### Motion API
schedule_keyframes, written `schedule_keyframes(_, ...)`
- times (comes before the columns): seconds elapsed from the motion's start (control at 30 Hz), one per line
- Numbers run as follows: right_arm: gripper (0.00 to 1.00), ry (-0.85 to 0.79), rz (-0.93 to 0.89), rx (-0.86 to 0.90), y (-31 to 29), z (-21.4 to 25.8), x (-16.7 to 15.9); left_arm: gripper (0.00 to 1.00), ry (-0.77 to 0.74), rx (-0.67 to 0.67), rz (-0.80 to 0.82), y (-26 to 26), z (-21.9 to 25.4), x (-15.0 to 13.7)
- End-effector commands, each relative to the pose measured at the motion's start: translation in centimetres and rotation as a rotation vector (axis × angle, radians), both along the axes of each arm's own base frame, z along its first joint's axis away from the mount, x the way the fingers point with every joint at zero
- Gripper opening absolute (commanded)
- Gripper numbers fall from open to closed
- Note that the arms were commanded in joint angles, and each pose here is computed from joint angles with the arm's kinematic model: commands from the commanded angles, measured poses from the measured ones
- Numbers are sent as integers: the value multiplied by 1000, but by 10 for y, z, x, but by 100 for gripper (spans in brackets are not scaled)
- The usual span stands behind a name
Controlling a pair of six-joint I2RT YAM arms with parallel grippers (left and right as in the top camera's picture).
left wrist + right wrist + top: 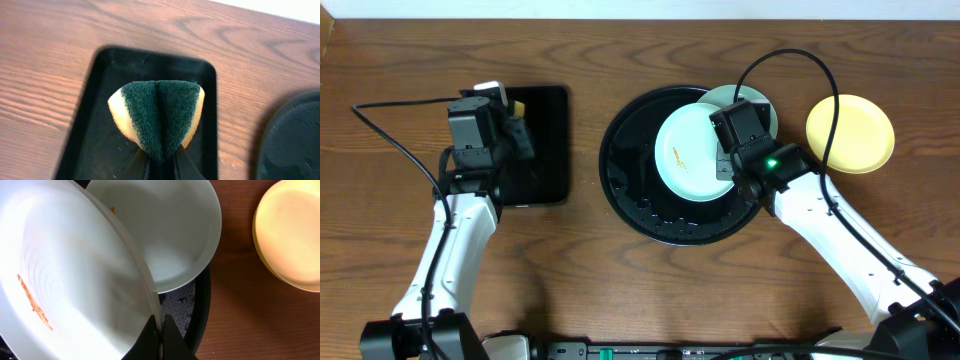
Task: Clean dirty plates on tray and stack at the side
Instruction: 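Carry the sponge with the left gripper to the tilted blue plate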
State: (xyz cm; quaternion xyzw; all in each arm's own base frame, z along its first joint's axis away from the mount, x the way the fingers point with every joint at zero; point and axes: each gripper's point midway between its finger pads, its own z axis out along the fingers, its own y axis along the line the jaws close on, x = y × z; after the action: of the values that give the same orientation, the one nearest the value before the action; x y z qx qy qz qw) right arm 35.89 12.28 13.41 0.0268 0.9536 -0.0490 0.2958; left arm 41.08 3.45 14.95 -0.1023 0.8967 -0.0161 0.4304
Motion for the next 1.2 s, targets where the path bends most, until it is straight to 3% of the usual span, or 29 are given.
schedule_keyframes(0.0,1,-6,-15,-2,0,-1,0,7,36,121,114,31,-17,4)
schedule_keyframes(0.1,1,-6,-15,-2,0,-1,0,7,37,-7,-42,-4,-25,9)
schedule_keyframes(0.33,1,-6,-15,-2,0,-1,0,7,34,20,55,12,-28,11)
schedule_keyframes(0.43,1,-6,-15,-1,0,-1,0,7,42,-78,144,13,-31,8)
schedule_keyframes(0.67,1,-7,-15,-1,0,-1,0,7,-15,-66,119,12,-19,16)
schedule_keyframes(1.0,1,-6,-15,-2,0,-1,0,8,-121,-69,-5,-4,19,19)
schedule_keyframes(1.17,1,-1,-68,27,-2,-4,-3,7,-208,-193,-206,-46,46,22)
